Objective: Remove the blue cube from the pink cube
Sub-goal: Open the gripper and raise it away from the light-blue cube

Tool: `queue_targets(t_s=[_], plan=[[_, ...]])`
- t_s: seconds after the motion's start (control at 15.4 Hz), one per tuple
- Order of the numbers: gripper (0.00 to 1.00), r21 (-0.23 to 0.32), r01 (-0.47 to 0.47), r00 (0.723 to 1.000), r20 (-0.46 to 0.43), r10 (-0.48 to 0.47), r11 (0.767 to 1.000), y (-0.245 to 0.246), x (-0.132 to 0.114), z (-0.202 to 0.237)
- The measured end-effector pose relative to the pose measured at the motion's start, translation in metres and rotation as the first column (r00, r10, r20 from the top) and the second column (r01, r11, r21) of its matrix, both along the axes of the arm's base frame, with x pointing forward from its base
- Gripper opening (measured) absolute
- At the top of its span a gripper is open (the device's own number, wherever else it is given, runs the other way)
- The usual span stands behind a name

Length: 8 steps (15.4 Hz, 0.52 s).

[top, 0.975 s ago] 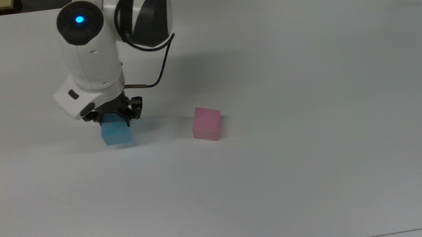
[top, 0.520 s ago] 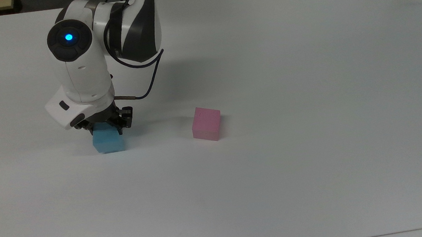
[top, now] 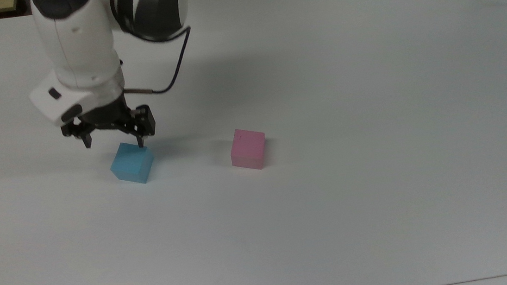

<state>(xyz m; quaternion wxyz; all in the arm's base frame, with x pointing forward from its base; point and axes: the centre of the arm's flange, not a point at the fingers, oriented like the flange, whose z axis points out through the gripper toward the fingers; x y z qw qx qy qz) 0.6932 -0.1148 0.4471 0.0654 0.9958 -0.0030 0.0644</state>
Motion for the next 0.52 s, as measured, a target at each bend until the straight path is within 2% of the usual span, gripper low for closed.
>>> queue_targets(t_s=[0.32, 0.52], plan=[[1.00, 0.039, 0.019, 0.996, -0.088, -0.016, 0.999, 0.010, -0.056, 0.097], [1.00, 0.055, 0.013, 0.993, -0.115, -0.007, 0.998, 0.022, -0.082, 0.133]])
